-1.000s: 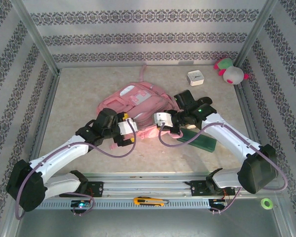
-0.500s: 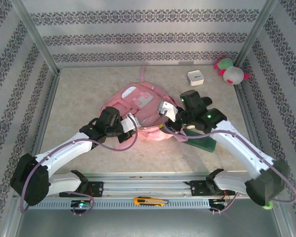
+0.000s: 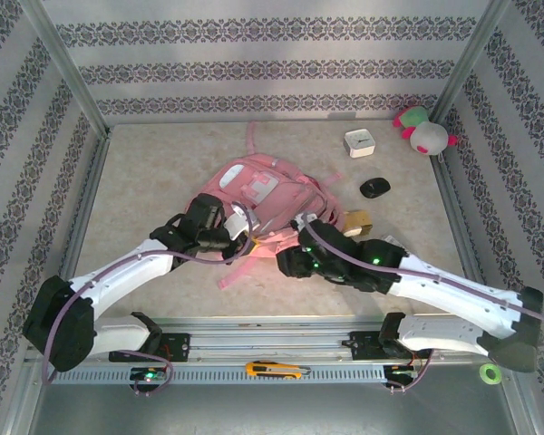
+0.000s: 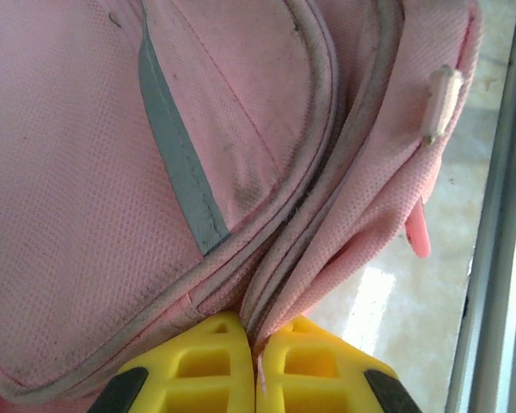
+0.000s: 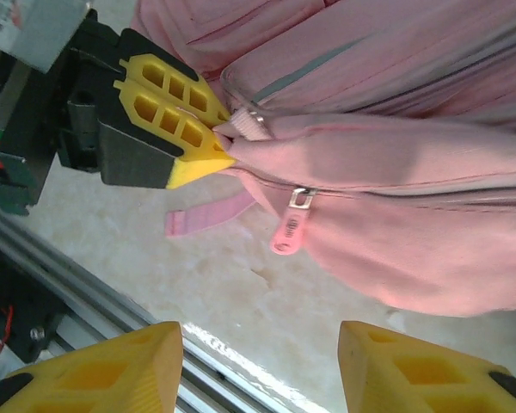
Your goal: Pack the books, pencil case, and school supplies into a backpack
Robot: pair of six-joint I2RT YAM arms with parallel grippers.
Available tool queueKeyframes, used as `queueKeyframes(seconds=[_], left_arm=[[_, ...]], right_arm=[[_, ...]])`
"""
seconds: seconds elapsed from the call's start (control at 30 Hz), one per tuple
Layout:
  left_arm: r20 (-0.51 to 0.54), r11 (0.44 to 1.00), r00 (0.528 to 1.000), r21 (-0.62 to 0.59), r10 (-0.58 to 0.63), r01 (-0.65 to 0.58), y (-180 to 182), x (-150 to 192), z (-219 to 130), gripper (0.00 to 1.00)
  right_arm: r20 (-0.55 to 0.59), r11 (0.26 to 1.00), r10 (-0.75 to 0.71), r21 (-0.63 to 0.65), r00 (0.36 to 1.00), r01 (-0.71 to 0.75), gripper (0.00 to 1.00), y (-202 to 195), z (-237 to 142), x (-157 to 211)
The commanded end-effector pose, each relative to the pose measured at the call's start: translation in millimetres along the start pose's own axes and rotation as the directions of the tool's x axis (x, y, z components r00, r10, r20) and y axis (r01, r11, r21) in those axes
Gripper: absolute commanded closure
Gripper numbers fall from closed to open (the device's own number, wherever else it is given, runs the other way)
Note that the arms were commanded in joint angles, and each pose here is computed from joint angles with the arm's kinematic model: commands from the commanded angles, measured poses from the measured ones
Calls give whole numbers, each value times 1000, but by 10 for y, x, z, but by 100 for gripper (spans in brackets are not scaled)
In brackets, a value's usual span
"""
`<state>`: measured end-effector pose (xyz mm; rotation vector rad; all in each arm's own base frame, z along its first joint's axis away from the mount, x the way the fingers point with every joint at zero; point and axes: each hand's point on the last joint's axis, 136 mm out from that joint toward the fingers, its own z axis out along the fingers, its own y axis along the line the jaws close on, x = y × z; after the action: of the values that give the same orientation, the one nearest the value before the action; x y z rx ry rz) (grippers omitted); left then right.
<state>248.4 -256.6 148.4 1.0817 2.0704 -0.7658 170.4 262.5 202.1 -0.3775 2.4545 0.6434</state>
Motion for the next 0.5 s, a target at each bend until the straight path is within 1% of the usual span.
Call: queueKeyframes(seconds=[0.0, 0.2, 0.3, 0.47], left_arm=[[24, 992, 996, 92, -84, 81, -153, -171, -33, 100], [38, 989, 994, 107, -107, 103, -171, -205, -39, 100], [51, 988, 993, 110, -111, 105, -174, -239, -51, 100], [56, 988, 992, 114, -111, 104, -167, -279, -60, 100]], right_arm=[[115, 978, 202, 29, 973, -207, 50, 6, 156, -198], [166, 945, 276, 134, 947, -299, 52, -207, 367, -167], [164, 936, 278, 174, 947, -305, 52, -296, 439, -120], [129, 944, 255, 182, 958, -275, 55, -260, 578, -84]])
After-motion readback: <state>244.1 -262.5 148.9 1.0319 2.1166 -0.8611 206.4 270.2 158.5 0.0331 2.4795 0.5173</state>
